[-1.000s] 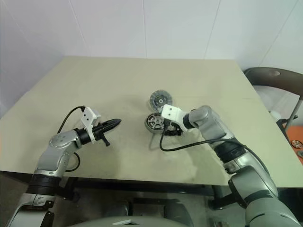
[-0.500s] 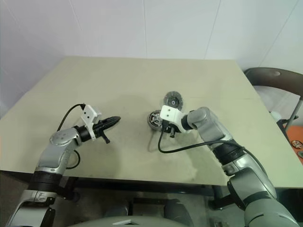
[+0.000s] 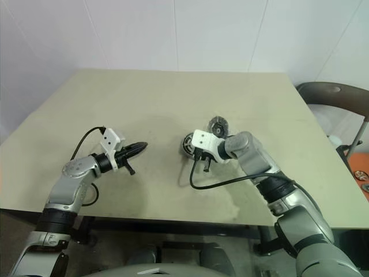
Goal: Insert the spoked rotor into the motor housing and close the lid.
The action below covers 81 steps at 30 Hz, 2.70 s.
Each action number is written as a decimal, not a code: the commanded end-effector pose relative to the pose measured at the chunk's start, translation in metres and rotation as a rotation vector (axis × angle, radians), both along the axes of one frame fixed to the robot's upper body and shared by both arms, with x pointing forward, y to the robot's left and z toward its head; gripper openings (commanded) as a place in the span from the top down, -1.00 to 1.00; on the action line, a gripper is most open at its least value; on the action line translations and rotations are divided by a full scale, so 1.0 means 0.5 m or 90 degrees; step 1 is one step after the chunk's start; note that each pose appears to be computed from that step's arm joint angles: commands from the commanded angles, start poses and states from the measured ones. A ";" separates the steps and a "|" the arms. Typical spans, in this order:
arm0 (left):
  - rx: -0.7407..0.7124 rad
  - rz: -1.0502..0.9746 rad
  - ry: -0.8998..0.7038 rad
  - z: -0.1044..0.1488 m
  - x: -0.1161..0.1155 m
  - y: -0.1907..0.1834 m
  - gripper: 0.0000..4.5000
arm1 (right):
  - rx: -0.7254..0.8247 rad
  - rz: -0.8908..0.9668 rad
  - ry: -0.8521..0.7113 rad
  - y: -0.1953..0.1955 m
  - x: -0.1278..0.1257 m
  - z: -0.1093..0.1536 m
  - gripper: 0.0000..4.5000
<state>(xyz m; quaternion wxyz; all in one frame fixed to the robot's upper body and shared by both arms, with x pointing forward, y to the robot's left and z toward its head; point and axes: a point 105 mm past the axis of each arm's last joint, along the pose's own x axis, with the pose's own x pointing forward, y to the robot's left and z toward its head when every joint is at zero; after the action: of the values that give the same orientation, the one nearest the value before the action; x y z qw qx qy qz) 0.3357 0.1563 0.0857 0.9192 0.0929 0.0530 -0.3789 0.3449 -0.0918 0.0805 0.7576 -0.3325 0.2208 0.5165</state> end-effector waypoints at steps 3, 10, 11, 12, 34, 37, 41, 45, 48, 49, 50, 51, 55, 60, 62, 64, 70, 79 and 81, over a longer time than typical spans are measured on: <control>0.008 -0.011 -0.033 0.023 0.009 -0.007 1.00 | 0.032 0.013 -0.016 0.008 0.001 0.042 0.99; 0.012 -0.017 -0.031 0.021 0.007 -0.009 1.00 | 0.120 0.079 0.043 0.043 -0.049 0.093 0.99; 0.012 -0.018 -0.031 0.020 0.006 -0.009 1.00 | 0.126 0.088 0.051 0.049 -0.058 0.096 0.99; 0.012 -0.018 -0.031 0.020 0.005 -0.009 1.00 | 0.131 0.094 0.057 0.052 -0.065 0.097 0.99; 0.018 -0.035 -0.023 0.017 -0.005 -0.011 1.00 | 0.210 -0.020 0.072 0.093 -0.035 0.075 0.71; 0.017 -0.039 -0.021 0.019 -0.006 -0.011 1.00 | 0.240 -0.016 0.082 0.088 -0.033 0.092 0.26; 0.021 -0.038 -0.021 0.019 -0.005 -0.008 1.00 | 0.250 0.000 0.093 0.079 -0.037 0.102 -0.38; 0.022 -0.039 -0.021 0.020 -0.004 -0.008 1.00 | 0.306 -0.002 0.069 0.084 -0.023 0.133 -0.67; 0.022 -0.039 -0.021 0.020 -0.003 -0.008 1.00 | 0.382 -0.035 0.030 0.090 0.006 0.175 -0.67; 0.022 -0.040 -0.021 0.019 -0.003 -0.009 1.00 | 0.414 -0.062 0.012 0.089 0.024 0.193 -0.67; 0.023 -0.041 -0.021 0.019 -0.003 -0.010 1.00 | 0.446 -0.096 -0.008 0.085 0.045 0.211 -0.67; 0.023 -0.041 -0.020 0.019 -0.003 -0.011 1.00 | 0.468 -0.129 -0.023 0.079 0.064 0.224 -0.67; 0.023 -0.042 -0.021 0.019 -0.003 -0.013 1.00 | 0.410 -0.212 -0.097 0.050 0.114 0.213 -0.67; 0.025 -0.040 -0.023 0.021 -0.002 -0.009 1.00 | 0.283 -0.295 -0.201 -0.013 0.163 0.190 -0.40; 0.024 -0.040 -0.023 0.022 -0.003 -0.009 1.00 | 0.244 -0.319 -0.234 -0.036 0.177 0.191 -0.12; 0.000 -0.048 -0.025 0.033 -0.008 -0.013 1.00 | 0.201 -0.331 -0.252 -0.057 0.184 0.185 0.17; -0.032 -0.082 -0.030 0.065 -0.036 -0.012 1.00 | 0.145 -0.352 -0.234 -0.099 0.187 0.156 0.98; 0.033 -0.107 0.012 0.056 -0.092 0.040 1.00 | 0.166 -0.256 -0.076 -0.065 0.127 0.100 0.98; 0.044 -0.099 0.014 0.060 -0.096 0.056 1.00 | 0.199 -0.241 -0.056 -0.052 0.119 0.109 0.98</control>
<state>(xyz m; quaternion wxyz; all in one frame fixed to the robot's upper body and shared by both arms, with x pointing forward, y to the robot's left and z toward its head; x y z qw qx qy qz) 0.2879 0.1803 0.0966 0.8817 0.1079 0.0959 -0.4491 0.4048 -0.1295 0.1098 0.8886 -0.2043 0.2045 0.3561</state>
